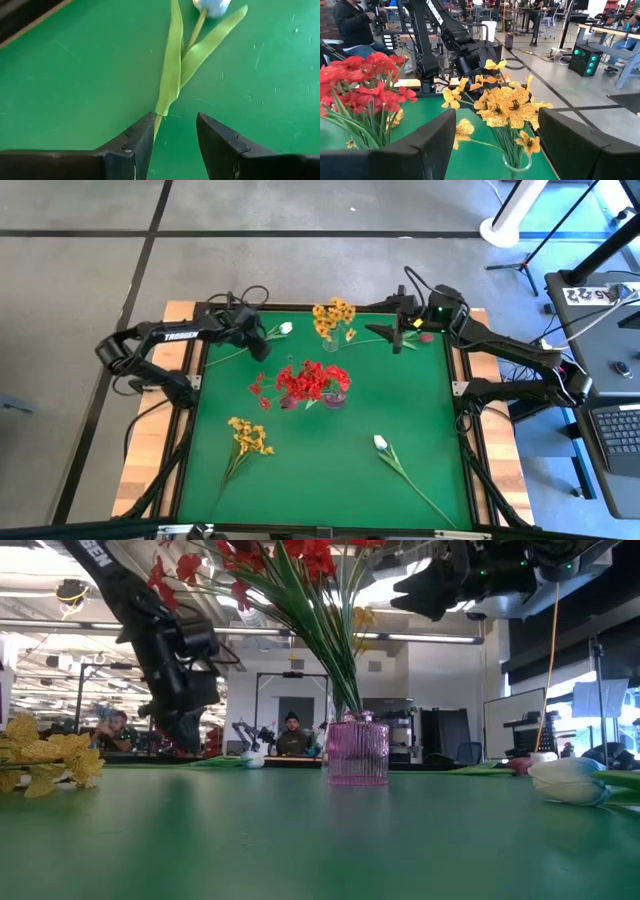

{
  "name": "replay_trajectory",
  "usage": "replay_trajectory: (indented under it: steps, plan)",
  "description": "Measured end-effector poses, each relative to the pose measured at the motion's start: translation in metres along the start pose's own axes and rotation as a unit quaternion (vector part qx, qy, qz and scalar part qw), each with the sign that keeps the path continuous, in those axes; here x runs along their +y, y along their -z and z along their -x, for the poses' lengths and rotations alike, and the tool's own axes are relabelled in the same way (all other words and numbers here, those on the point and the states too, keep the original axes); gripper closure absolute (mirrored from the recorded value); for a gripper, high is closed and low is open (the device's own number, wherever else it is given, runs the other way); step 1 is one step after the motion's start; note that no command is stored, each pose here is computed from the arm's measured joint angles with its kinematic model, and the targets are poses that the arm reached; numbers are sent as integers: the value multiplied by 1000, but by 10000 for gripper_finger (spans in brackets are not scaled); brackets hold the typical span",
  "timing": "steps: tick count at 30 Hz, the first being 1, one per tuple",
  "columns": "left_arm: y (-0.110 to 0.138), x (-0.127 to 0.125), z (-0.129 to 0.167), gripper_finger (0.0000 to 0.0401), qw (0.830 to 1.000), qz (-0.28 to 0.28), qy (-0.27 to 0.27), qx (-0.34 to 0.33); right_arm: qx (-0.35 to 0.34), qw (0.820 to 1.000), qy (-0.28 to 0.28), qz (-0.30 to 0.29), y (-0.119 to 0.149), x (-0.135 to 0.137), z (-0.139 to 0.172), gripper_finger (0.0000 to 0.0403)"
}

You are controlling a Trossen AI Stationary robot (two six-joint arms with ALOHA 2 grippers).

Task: Sort flowers into vase by color
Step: Put the top white flower into the transparent vase

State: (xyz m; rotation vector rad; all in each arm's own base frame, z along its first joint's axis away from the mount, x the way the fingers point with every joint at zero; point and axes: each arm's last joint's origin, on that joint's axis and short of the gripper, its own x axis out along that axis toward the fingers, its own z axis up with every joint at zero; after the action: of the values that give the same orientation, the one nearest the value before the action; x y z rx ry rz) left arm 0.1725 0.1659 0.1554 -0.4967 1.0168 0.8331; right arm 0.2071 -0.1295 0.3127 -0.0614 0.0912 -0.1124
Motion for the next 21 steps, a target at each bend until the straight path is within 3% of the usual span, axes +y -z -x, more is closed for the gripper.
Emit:
replay_trajectory:
  steps: [7, 13, 17, 21]
  plan:
    - [-15, -5, -22, 225, 999, -26, 4, 34, -4, 1000, -7, 1, -1, 0, 0, 123]
    - [-28, -6, -43, 211, 994, -49, -39, 84, 5, 1000, -10, -5, 1, 1, 0, 123]
    - [-28, -6, -49, 225, 992, -50, -47, 107, 12, 1000, -13, -9, 3, 1, 0, 123]
    - [-27, -6, -48, 271, 992, -34, -48, 109, 10, 1000, -24, -9, 2, 2, 0, 123]
